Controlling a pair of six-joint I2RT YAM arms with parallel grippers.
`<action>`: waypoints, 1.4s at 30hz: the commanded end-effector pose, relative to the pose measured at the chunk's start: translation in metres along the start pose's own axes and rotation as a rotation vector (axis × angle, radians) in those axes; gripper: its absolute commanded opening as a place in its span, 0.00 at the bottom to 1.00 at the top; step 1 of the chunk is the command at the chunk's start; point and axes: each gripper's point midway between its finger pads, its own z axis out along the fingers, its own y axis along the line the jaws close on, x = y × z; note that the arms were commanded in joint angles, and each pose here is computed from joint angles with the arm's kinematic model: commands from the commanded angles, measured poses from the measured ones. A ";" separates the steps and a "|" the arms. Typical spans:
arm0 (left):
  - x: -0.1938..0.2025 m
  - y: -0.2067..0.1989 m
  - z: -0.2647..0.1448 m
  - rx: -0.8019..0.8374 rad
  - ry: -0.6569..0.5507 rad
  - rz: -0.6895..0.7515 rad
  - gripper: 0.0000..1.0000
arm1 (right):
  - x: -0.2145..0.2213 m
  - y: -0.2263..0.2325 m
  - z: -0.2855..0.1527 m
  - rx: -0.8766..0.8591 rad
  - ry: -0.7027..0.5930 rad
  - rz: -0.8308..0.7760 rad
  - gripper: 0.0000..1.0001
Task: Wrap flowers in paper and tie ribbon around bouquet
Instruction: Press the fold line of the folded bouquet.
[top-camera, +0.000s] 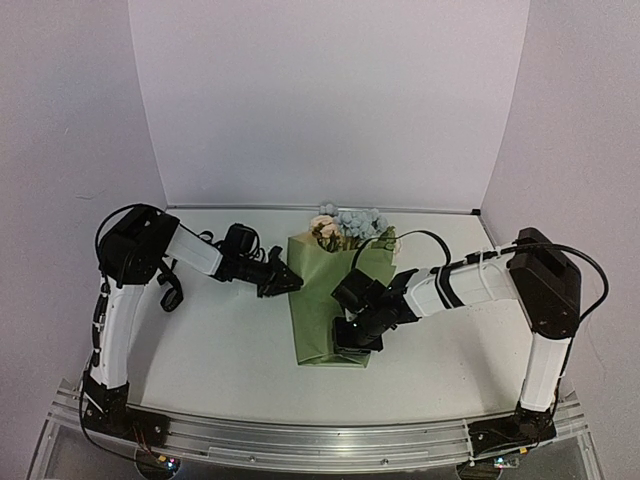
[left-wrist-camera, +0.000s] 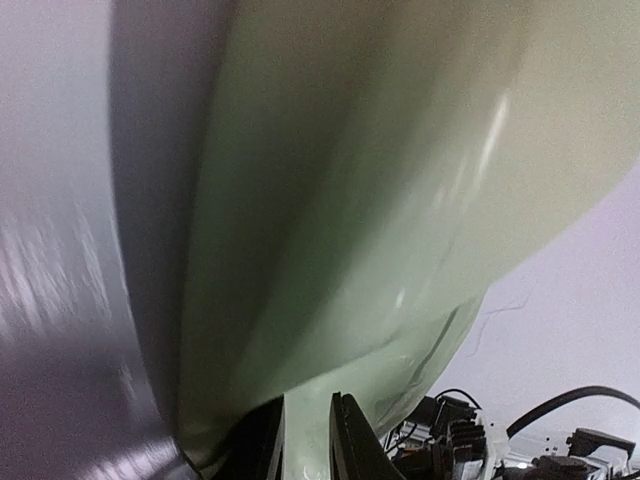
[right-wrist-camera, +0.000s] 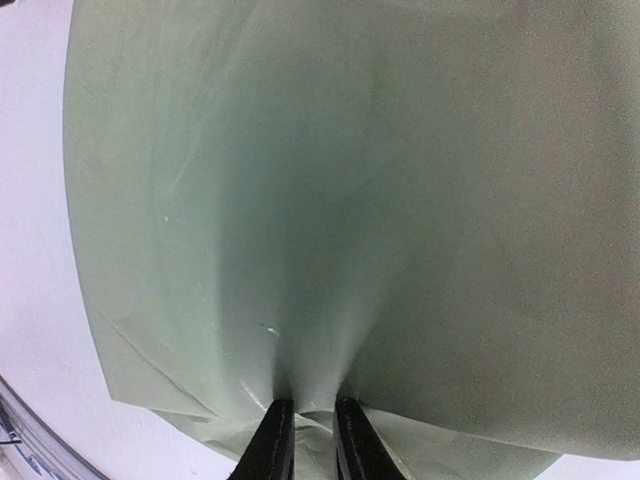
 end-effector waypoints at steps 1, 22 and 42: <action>-0.043 0.006 -0.007 -0.024 -0.084 -0.029 0.17 | 0.034 -0.042 0.019 0.137 0.105 -0.009 0.15; -0.159 -0.042 -0.048 0.040 -0.212 0.094 0.22 | 0.028 -0.041 0.018 0.131 0.095 -0.003 0.15; 0.160 -0.078 -0.004 0.030 0.257 0.189 0.14 | -0.010 0.000 -0.047 -0.041 -0.074 0.064 0.18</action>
